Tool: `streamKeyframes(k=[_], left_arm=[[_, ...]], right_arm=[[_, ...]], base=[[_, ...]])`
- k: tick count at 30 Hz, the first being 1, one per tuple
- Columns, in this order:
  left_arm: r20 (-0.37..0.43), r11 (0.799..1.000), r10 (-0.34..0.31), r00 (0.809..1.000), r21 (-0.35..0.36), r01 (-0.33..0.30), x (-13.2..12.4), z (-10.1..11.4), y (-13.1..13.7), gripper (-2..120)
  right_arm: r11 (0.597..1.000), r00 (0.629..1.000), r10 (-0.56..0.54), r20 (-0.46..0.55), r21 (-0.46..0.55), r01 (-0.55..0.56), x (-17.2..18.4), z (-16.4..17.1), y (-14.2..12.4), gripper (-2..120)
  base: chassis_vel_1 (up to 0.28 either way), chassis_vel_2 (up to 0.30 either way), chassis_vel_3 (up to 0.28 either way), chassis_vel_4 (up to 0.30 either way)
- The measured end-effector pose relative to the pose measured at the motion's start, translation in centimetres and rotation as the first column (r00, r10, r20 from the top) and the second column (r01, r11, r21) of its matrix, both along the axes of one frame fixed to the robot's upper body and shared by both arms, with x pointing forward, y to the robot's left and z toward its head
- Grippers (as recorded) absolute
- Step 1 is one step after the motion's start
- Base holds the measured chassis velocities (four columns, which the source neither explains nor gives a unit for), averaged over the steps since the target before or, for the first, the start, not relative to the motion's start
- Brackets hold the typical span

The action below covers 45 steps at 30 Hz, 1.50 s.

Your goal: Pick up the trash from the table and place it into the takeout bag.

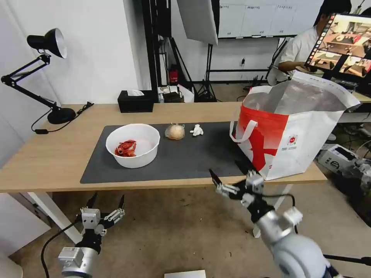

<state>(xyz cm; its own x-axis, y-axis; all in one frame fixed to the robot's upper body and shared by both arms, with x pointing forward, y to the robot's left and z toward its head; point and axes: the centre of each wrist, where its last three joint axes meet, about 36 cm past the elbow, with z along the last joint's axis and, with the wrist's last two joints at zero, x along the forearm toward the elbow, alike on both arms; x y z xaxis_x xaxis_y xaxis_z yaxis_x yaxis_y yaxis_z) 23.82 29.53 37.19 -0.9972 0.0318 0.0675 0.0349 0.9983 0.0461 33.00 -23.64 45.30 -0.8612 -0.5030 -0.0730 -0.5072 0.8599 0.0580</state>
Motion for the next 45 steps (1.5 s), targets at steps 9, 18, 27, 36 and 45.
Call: streamKeyframes(k=[9, 18, 27, 36, 45], left_arm=[[0.005, 1.0, 0.011, 1.0, -0.002, -0.011, -0.1, 0.2, -0.1, 100], [0.007, 1.0, 0.027, 1.0, 0.005, -0.027, -0.3, 0.4, 0.3, 100], [0.008, 0.999, 0.042, 0.999, 0.018, -0.042, -0.2, 0.4, 1.0, 100], [0.015, 0.999, 0.044, 0.999, 0.003, -0.044, -0.5, 0.6, 0.4, 100], [0.022, 0.999, 0.035, 0.999, 0.002, -0.035, -0.6, 0.8, -0.3, 100]], right_arm=[[1.0, 1.0, 0.018, -0.01, -0.008, -0.018, 5.3, -1.3, 1.3, 100], [0.997, 0.999, -0.033, -0.03, -0.073, 0.03, 12.1, -0.6, 4.6, 100], [0.978, 0.967, -0.199, -0.16, -0.091, 0.187, 19.8, 2.4, 9.6, 100], [0.924, 0.907, -0.367, -0.207, -0.196, 0.329, 24.6, 3.6, 12.7, 100], [0.89, 0.869, -0.432, -0.242, -0.271, 0.366, 27.3, 3.3, 13.1, 100]], base=[[0.0, 0.0, 0.0, 0.0], [0.0, 0.0, 0.0, 0.0], [0.0, 0.0, 0.0, 0.0], [0.0, 0.0, 0.0, 0.0], [0.0, 0.0, 0.0, 0.0]])
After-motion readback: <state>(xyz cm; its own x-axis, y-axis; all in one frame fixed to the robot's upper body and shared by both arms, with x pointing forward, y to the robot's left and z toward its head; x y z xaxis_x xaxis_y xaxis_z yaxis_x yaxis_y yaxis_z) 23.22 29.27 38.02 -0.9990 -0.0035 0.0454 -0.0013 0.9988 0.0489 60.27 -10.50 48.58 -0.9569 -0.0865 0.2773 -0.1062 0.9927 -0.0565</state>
